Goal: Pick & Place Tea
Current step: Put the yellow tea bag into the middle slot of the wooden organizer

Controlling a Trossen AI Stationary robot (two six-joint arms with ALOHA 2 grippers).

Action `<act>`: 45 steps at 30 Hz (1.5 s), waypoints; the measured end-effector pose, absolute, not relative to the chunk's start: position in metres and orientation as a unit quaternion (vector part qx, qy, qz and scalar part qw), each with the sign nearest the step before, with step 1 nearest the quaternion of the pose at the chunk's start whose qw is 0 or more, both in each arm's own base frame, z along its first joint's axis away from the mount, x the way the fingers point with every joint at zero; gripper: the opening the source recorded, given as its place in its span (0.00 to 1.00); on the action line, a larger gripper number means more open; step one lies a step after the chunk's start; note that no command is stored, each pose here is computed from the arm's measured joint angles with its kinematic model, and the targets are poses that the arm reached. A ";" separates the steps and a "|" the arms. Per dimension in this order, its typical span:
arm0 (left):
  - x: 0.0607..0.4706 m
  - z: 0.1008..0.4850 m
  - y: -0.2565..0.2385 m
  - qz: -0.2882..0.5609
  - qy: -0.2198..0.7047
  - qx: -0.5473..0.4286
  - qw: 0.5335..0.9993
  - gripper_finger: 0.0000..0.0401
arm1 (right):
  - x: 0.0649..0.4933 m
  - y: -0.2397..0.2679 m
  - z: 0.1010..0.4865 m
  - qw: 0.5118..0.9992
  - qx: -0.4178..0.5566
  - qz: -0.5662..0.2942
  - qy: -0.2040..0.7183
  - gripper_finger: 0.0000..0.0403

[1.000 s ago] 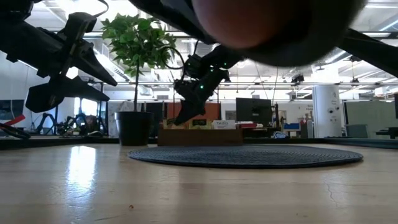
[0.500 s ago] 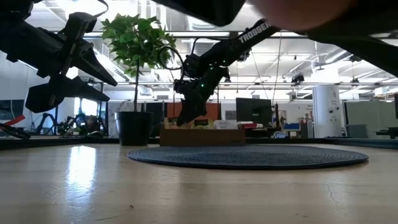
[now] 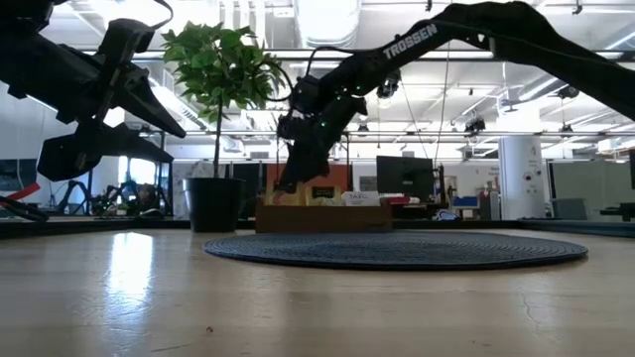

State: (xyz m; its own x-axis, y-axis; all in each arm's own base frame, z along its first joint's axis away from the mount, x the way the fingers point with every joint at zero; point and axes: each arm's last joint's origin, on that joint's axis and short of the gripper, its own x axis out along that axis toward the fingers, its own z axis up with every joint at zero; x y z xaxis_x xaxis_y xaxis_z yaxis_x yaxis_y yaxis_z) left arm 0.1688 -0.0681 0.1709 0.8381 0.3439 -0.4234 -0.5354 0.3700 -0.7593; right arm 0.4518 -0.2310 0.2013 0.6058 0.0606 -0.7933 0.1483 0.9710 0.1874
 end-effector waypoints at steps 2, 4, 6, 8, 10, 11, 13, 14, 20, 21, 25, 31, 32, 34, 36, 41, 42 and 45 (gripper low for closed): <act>0.169 0.171 -0.068 0.267 0.097 -0.495 0.821 0.34 | 0.453 -0.228 0.201 0.888 0.123 -0.015 0.443 0.35; 0.169 0.171 -0.069 0.256 0.112 -0.503 0.818 0.34 | 0.455 -0.223 0.203 0.890 0.130 0.002 0.437 0.33; 0.170 0.174 -0.072 0.236 0.148 -0.510 0.814 0.34 | 0.455 -0.216 0.208 0.891 0.139 0.023 0.432 0.32; 0.170 0.179 -0.075 0.229 0.206 -0.504 0.807 0.33 | 0.456 -0.208 0.219 0.894 0.136 0.041 0.425 0.32; 0.168 0.187 -0.076 0.240 0.279 -0.479 0.797 0.32 | 0.455 -0.197 0.231 0.898 0.119 0.058 0.420 0.32; 0.167 0.193 -0.077 0.251 0.316 -0.463 0.789 0.31 | 0.455 -0.191 0.236 0.899 0.109 0.066 0.419 0.32; 0.163 0.206 -0.077 0.280 0.389 -0.437 0.761 0.30 | 0.457 -0.177 0.246 0.901 0.092 0.082 0.416 0.34; 0.160 0.211 -0.077 0.299 0.428 -0.426 0.739 0.29 | 0.458 -0.171 0.248 0.901 0.087 0.089 0.417 0.35; 0.157 0.224 -0.092 0.347 0.595 -0.433 0.582 0.28 | 0.462 -0.143 0.262 0.902 0.069 0.115 0.410 0.38; 0.157 0.221 -0.097 0.349 0.608 -0.431 0.568 0.28 | 0.462 -0.139 0.263 0.902 0.067 0.118 0.410 0.38; 0.159 0.202 -0.111 0.391 0.625 -0.411 0.536 0.27 | 0.465 -0.128 0.262 0.898 0.066 0.127 0.416 0.39; 0.157 0.181 -0.123 0.430 0.620 -0.400 0.520 0.24 | 0.466 -0.124 0.262 0.896 0.067 0.130 0.418 0.37; 0.157 0.178 -0.125 0.432 0.615 -0.402 0.524 0.24 | 0.466 -0.123 0.262 0.896 0.068 0.130 0.419 0.37; 0.155 0.170 -0.126 0.441 0.600 -0.401 0.533 0.23 | 0.466 -0.122 0.262 0.896 0.075 0.128 0.419 0.38; 0.151 0.162 -0.125 0.459 0.586 -0.401 0.534 0.23 | 0.466 -0.120 0.262 0.895 0.078 0.128 0.420 0.38; 0.141 0.145 -0.122 0.493 0.546 -0.421 0.531 0.23 | 0.467 -0.116 0.262 0.894 0.085 0.128 0.421 0.39; 0.139 0.143 -0.121 0.492 0.537 -0.430 0.534 0.23 | 0.467 -0.115 0.262 0.894 0.085 0.129 0.421 0.38; 0.136 0.135 -0.118 0.489 0.505 -0.456 0.545 0.23 | 0.468 -0.111 0.263 0.893 0.085 0.132 0.422 0.38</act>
State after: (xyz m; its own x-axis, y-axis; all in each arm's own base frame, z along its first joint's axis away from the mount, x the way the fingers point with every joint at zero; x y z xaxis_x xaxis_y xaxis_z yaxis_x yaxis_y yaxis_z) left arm 0.1362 -0.1185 0.1349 0.0100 0.0735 -0.9972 -0.9944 0.1060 -0.0022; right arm 0.4682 -0.1106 0.2630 0.6095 0.3082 -0.7304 -0.1647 0.9505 0.2637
